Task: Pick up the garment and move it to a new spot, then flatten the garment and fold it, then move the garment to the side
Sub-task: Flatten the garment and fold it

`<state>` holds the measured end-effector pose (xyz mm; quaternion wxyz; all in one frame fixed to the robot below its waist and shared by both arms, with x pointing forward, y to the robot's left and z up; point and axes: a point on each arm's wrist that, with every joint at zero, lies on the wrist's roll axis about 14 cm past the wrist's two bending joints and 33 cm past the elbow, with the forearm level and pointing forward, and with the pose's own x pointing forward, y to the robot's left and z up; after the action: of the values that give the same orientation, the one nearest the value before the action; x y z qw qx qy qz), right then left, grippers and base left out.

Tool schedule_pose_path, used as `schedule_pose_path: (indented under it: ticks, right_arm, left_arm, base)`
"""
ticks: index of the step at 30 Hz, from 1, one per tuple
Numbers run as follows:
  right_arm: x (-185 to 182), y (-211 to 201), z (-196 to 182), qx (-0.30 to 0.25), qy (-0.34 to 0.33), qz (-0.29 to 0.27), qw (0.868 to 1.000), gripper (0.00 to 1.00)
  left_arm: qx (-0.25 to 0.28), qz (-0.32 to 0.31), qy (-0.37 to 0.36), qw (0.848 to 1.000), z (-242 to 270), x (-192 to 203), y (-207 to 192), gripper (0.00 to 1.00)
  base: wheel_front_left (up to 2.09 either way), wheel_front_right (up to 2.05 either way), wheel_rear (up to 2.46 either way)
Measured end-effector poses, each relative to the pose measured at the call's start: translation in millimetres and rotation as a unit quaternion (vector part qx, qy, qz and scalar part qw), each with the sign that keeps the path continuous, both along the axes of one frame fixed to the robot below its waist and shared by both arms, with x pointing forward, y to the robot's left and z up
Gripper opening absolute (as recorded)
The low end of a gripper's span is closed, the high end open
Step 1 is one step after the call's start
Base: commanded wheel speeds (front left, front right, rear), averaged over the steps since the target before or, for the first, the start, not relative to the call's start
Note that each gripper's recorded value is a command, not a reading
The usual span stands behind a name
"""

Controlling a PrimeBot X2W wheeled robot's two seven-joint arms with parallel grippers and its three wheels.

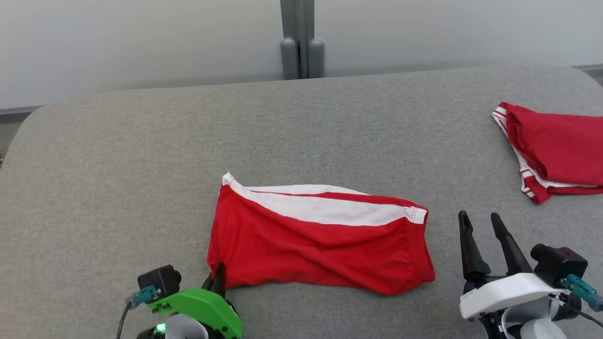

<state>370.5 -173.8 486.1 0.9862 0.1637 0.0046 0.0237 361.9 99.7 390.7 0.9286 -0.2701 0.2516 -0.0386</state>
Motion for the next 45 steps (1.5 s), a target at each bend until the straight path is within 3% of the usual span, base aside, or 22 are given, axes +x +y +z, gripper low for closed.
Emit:
schedule_pose_path:
  ticks: [7,9,10,19,23,27,36,45]
  right_arm:
    - [7.2,19.1,8.6,-0.002,-0.007,0.031,0.999,1.0]
    - [8.4,23.6,10.3,-0.003,-0.008,0.039,0.999,1.0]
    - [8.9,25.5,11.3,-0.004,-0.009,0.042,0.999,1.0]
    - [3.1,24.3,13.0,-0.007,-0.007,0.042,0.999,1.0]
    - [-2.3,2.5,-0.8,-0.013,0.027,0.016,0.999,1.0]
    - [-8.0,3.5,-13.1,-0.017,0.066,0.024,0.997,1.0]
    - [-1.7,46.5,-15.5,-0.049,0.114,0.103,0.987,1.0]
    - [3.1,69.6,-49.7,-0.098,0.204,0.156,0.961,1.0]
  left_arm:
    - [-0.017,0.042,-0.009,0.999,10.8,-25.8,12.5,0.0]
    - [-0.018,0.05,-0.014,0.998,13.7,-28.8,15.8,0.52]
    - [-0.017,0.056,-0.02,0.998,16.3,-29.0,18.1,1.0]
    - [0.047,0.052,-0.124,0.99,48.5,-20.9,31.1,1.0]
    - [0.077,0.039,-0.185,0.979,75.0,-12.8,31.5,1.0]
    - [0.096,0.038,-0.226,0.969,95.7,-9.0,33.8,1.0]
    - [0.121,0.068,-0.24,0.961,105.2,-15.0,54.4,1.0]
    - [0.12,0.103,-0.24,0.958,107.0,-23.7,68.5,1.0]
  base:
    - [0.0,0.0,0.0]
    - [0.0,0.0,0.0]
    - [0.0,0.0,0.0]
    - [0.0,0.0,0.0]
    - [0.0,0.0,0.0]
    - [0.0,0.0,0.0]
    - [0.0,0.0,0.0]
    - [0.0,0.0,0.0]
